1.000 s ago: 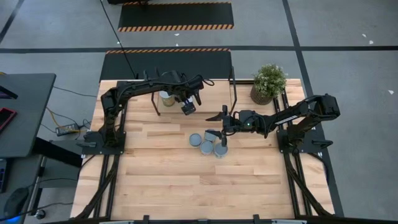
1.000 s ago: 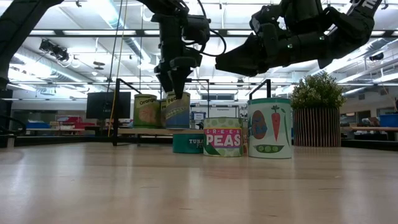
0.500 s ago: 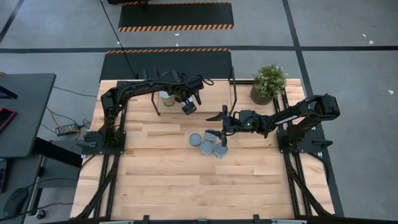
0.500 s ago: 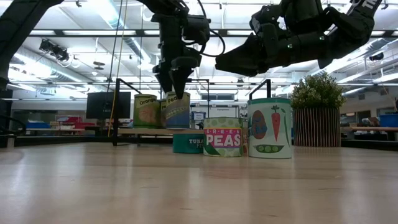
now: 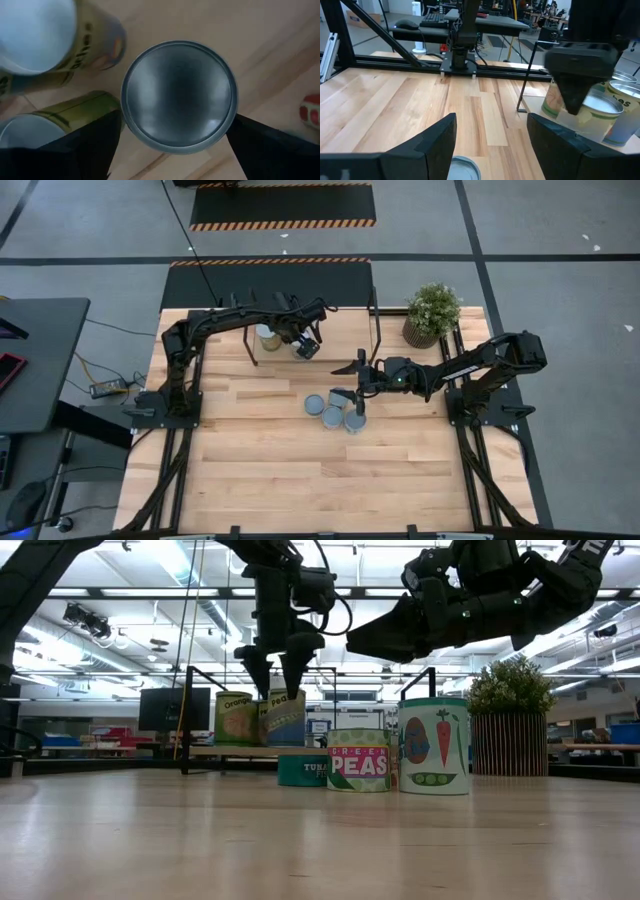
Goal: Pick and place cans onto a shelf
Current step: Put the canned peas on the shelf
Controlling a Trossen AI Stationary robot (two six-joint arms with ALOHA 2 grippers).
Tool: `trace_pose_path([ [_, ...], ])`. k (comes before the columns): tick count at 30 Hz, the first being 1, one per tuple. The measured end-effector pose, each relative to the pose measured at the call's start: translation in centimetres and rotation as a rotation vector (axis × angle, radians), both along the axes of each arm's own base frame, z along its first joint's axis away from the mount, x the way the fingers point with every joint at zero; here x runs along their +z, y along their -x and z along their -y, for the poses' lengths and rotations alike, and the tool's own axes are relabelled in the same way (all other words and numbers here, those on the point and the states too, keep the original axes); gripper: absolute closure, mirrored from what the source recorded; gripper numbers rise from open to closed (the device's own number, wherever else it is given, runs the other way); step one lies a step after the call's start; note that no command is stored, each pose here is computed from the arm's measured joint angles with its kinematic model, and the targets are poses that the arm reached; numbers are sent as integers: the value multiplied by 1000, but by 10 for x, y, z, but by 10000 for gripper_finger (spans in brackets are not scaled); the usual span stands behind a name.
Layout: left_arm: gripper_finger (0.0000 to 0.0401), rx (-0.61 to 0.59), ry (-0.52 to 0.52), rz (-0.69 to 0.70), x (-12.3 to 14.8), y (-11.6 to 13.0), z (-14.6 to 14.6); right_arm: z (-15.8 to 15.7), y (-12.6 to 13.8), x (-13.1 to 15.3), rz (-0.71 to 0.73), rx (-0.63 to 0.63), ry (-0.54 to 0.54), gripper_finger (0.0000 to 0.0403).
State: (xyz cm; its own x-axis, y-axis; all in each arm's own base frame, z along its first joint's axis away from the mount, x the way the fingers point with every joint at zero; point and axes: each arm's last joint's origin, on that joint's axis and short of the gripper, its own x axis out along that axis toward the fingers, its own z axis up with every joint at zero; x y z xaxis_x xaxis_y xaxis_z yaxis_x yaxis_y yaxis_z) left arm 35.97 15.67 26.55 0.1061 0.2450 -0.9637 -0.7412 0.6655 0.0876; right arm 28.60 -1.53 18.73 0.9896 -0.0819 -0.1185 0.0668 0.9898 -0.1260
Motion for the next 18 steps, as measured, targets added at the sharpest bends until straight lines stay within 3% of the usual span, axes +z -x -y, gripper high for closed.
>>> trace_pose_path([
  [11,46,24,7,5,0,1,-1,0,0,0,0,0,0,153],
  [18,46,-36,40,14,0,0,0,0,0,0,0,0,0,153],
])
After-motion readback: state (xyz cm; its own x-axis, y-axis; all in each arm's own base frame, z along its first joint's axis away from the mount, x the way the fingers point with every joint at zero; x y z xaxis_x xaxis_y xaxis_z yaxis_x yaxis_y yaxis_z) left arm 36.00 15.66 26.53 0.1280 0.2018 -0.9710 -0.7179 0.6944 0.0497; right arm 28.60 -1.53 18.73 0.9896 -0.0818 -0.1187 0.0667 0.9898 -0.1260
